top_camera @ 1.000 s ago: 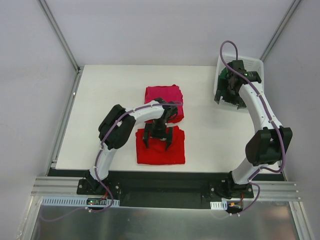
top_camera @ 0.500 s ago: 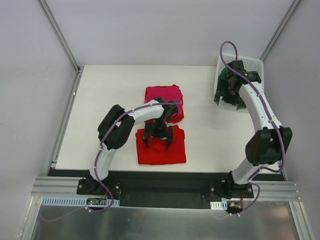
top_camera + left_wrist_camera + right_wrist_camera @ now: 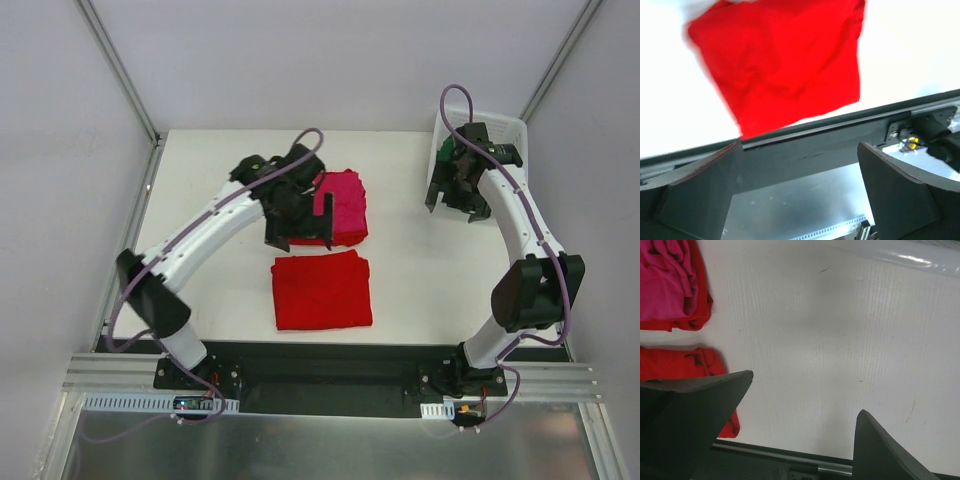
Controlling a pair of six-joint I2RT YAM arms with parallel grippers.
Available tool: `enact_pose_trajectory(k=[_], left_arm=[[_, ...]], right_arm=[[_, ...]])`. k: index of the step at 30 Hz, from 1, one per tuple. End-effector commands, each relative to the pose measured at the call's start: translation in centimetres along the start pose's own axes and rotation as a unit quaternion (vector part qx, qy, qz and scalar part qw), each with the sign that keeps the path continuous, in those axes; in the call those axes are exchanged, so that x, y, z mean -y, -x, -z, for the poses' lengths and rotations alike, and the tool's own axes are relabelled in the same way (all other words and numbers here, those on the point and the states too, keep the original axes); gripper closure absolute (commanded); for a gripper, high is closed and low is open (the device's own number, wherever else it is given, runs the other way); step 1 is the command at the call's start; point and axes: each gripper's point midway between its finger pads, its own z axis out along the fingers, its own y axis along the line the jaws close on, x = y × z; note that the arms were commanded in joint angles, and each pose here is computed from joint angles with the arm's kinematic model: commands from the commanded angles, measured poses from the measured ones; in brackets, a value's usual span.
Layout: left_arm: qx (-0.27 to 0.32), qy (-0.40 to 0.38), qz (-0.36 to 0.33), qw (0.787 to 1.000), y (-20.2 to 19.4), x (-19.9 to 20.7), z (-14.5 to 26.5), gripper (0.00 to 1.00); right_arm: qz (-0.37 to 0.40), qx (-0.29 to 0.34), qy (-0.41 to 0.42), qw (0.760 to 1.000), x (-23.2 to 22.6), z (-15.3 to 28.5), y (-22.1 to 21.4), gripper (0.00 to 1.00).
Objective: Fold and stack the t-shirts
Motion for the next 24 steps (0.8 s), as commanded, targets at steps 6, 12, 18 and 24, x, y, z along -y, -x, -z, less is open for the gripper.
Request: enact_pose_trajectory(k=[6, 12, 18, 24], left_arm=[[-0.013, -0.063, 0.201, 0.977, -5.8, -12.3, -2.5, 0.01], [0.055, -0.205, 0.19, 0.959, -4.2, -10.9, -1.8, 0.01], [0.018, -0.284, 0.18, 0.942, -5.2, -9.7, -4.6, 0.01], [-0.015, -0.333, 0.192, 0.923, -7.3, -9.7, -8.7, 0.01]], right_arm=[[-0.058, -0.05, 0.291, 0.954, -6.6, 3.3, -5.7, 0.04], [-0.046, -0.031, 0.449, 0.892, -10.2, 7.5, -6.5, 0.04], [0.022, -0.07, 0.52, 0.851, -13.0, 7.9, -11.6, 0.04], [0.012, -0.121, 0.508, 0.853, -12.2, 3.2, -17.6, 0.04]])
